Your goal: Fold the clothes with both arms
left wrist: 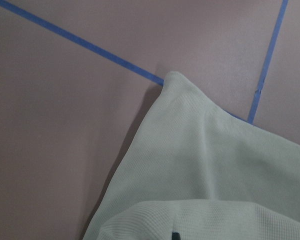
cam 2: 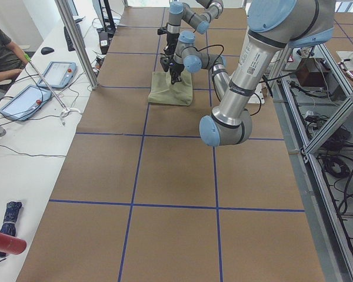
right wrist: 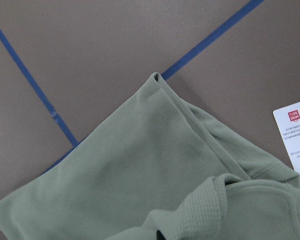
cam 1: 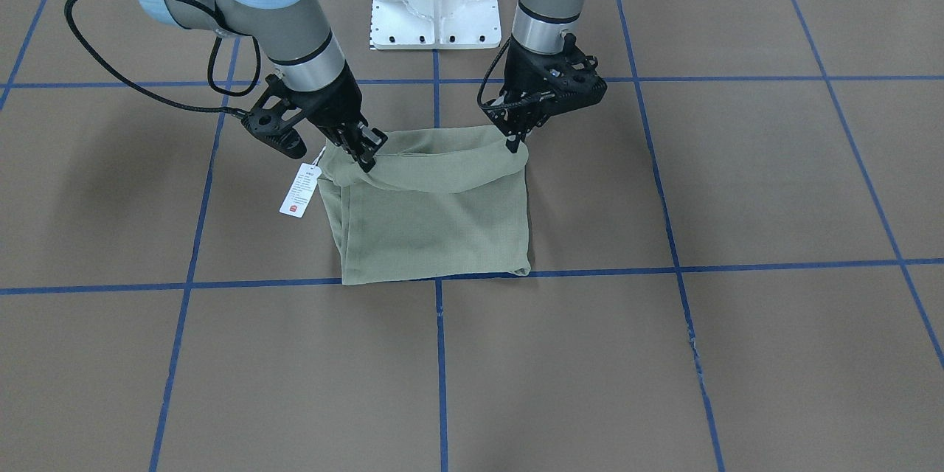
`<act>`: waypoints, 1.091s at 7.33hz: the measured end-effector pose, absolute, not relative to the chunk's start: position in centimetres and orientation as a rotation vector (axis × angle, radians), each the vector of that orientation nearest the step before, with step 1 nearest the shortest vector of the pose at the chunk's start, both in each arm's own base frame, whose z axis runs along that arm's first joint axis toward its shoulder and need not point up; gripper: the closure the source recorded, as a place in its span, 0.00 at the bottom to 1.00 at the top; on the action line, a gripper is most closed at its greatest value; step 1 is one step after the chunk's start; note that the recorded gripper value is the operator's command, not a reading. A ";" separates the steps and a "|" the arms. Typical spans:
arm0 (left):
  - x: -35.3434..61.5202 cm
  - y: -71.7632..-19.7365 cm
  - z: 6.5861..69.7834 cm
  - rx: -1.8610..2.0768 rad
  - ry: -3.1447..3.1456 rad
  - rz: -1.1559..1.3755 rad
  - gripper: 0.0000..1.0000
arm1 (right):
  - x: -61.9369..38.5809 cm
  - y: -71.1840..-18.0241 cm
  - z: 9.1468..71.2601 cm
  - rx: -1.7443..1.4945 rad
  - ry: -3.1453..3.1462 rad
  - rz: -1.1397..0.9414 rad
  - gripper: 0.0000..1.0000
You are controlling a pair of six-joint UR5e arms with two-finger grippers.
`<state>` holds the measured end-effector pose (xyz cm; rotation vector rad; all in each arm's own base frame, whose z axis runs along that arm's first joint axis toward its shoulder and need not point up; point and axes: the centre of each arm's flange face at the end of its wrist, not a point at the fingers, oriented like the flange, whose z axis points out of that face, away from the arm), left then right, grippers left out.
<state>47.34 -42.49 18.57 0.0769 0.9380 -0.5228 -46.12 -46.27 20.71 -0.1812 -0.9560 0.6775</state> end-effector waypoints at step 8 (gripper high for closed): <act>44.6 -60.6 24.1 0.213 0.819 -0.504 0.00 | -47.1 -60.3 27.2 -0.145 -0.878 0.693 0.00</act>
